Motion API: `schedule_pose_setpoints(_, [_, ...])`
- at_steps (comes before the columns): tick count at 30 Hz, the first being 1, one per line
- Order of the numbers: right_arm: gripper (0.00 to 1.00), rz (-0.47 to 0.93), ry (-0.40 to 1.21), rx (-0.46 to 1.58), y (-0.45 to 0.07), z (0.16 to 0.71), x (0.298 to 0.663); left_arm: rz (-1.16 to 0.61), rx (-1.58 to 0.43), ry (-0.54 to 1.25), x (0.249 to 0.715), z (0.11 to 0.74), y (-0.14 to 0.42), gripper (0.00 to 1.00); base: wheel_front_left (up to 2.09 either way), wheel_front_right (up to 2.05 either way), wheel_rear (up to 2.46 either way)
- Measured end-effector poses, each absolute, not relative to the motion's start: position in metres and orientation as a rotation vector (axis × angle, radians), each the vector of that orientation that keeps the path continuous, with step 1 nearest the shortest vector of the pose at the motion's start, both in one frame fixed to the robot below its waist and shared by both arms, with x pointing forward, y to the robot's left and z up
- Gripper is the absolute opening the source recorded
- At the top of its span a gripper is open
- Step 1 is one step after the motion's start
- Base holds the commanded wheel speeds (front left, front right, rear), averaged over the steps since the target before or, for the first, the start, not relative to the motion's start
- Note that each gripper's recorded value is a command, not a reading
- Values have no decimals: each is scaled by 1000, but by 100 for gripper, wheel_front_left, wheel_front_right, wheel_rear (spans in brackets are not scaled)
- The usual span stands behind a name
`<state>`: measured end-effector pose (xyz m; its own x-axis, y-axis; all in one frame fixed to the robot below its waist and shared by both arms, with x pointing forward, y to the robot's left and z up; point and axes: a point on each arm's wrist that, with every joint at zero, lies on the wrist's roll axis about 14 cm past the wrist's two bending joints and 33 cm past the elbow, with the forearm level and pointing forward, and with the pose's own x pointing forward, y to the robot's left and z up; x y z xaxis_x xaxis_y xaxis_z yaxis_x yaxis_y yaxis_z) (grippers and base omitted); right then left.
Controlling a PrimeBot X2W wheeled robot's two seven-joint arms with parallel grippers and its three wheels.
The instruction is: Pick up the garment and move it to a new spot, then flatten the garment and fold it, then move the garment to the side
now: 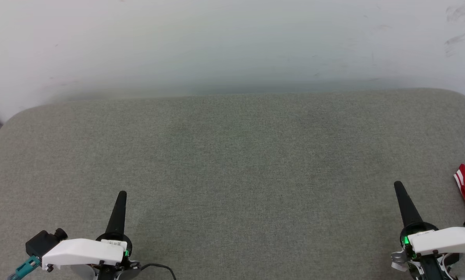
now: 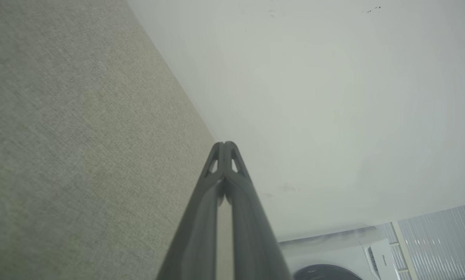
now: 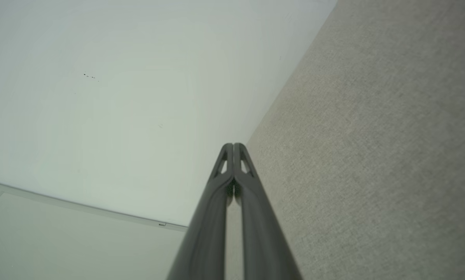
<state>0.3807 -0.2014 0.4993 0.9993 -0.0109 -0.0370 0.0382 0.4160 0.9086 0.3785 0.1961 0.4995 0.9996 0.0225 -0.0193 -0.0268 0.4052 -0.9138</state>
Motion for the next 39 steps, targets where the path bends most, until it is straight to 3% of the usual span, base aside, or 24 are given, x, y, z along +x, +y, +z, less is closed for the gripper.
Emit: schedule_pose_setpoints(39, [0, -19, 17, 1464, -201, 501, 385, 20, -1466, 12, 385, 502, 199, 0, 0, 0, 0])
